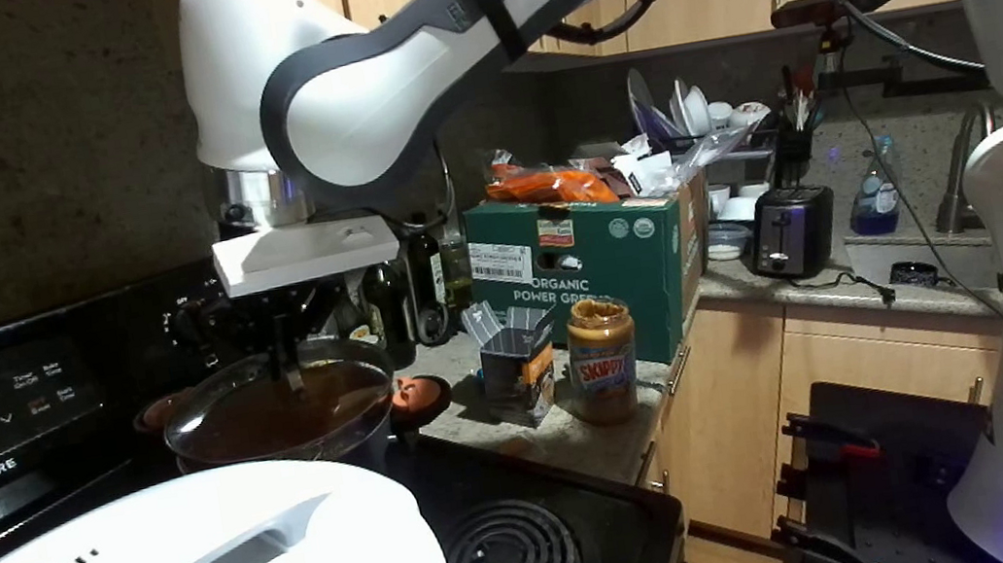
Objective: Fix the lid on the pot.
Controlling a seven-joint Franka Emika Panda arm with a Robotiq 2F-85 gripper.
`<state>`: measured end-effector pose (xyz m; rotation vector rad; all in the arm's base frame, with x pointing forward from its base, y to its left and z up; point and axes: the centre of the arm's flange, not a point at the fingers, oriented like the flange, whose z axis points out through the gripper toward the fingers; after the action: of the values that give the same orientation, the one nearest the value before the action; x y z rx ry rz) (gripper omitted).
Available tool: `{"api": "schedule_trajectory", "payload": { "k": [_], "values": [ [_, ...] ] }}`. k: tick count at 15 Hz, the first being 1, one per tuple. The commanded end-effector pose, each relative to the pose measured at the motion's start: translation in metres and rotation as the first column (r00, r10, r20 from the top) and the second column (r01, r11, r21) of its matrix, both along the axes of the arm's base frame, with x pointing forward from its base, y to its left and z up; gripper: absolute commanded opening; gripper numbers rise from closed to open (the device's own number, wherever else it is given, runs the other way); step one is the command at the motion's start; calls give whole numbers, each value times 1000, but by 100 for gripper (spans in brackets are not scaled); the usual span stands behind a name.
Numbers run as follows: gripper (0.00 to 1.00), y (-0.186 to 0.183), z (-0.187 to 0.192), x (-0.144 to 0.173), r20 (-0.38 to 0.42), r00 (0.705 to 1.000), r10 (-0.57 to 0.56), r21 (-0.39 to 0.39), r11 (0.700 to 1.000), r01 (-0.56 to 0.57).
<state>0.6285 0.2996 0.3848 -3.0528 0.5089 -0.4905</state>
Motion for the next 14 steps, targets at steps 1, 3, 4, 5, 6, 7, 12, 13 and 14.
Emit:
{"api": "schedule_trajectory", "payload": {
  "k": [1, 3, 4, 5, 6, 7, 12, 13, 14],
  "values": [
    [7, -1, 16, 7, 21, 999, 39, 0, 999, -39],
    [7, 0, 15, 9, 18, 999, 47, 0, 999, -47],
    [7, 0, 13, 11, 14, 998, 56, -2, 998, -56],
    [7, 1, 12, 13, 10, 998, 62, -3, 998, -62],
    [7, 2, 11, 14, 8, 998, 69, -5, 998, -69],
    [7, 3, 9, 15, 5, 997, 74, -7, 997, -74],
    [7, 1, 3, 20, -5, 997, 78, -4, 997, -78],
    [7, 1, 2, 20, -7, 997, 75, -1, 997, -75],
    [7, 0, 1, 20, -8, 997, 73, 0, 997, -73]
  ]
}}
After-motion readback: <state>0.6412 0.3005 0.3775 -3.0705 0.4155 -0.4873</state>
